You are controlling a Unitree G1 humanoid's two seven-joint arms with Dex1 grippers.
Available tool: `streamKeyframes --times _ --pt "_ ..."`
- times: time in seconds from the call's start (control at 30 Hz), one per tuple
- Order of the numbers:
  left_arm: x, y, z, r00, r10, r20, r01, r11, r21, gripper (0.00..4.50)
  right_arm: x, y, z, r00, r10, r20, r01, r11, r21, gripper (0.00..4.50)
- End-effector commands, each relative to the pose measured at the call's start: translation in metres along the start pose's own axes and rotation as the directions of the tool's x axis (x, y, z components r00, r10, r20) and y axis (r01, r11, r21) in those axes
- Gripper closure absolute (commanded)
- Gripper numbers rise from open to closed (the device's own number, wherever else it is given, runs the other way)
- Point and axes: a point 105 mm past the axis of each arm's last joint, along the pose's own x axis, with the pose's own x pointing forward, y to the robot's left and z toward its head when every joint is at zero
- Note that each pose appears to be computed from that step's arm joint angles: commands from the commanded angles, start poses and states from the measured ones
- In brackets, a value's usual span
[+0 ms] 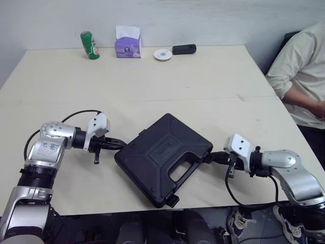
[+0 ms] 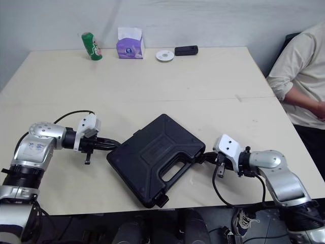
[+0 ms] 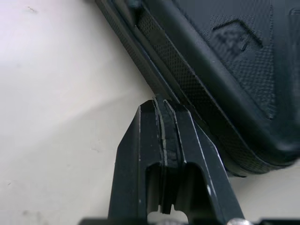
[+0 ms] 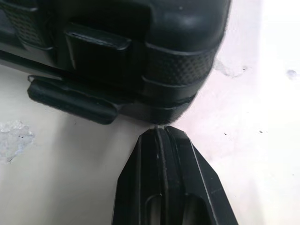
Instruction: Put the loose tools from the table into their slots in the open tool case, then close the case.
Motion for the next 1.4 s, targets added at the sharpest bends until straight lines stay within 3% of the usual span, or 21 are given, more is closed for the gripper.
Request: streamKeyframes --times 0.03,0.2,0.37,0.6,0.83,1.4 --pt "0.001 -0.003 0.051 0.993 -0.045 0.106 0.034 0.994 0.106 4.5 -0.018 0.004 0.007 1.0 -0.018 -0.006 0.018 1.0 -0.003 4.47" --pt "0.057 -0.017 0.097 0.972 -0.169 0.165 0.124 0.96 0.253 4.5 -0.023 0.03 0.008 0.999 0.032 -0.014 -0.031 0.999 0.044 4.47" --pt "0.12 -0.035 0.119 0.944 -0.288 0.16 0.224 0.916 0.332 4.5 -0.019 0.036 0.022 0.999 0.011 0.037 -0.013 0.998 0.064 4.47" --pt "0.177 -0.044 0.098 0.945 -0.326 -0.016 0.307 0.871 0.385 4.5 -0.013 0.036 0.034 0.997 -0.025 0.074 0.02 0.998 0.059 4.47" --pt "0.184 -0.056 0.047 0.881 -0.366 -0.299 0.469 0.755 0.459 4.5 -0.013 0.037 0.045 0.994 -0.034 0.104 0.03 0.999 0.042 4.47" --pt "0.192 -0.053 0.039 0.89 -0.338 -0.305 0.449 0.762 0.467 4.5 0.002 0.035 0.062 0.988 -0.013 0.153 0.01 1.0 0.022 4.47"
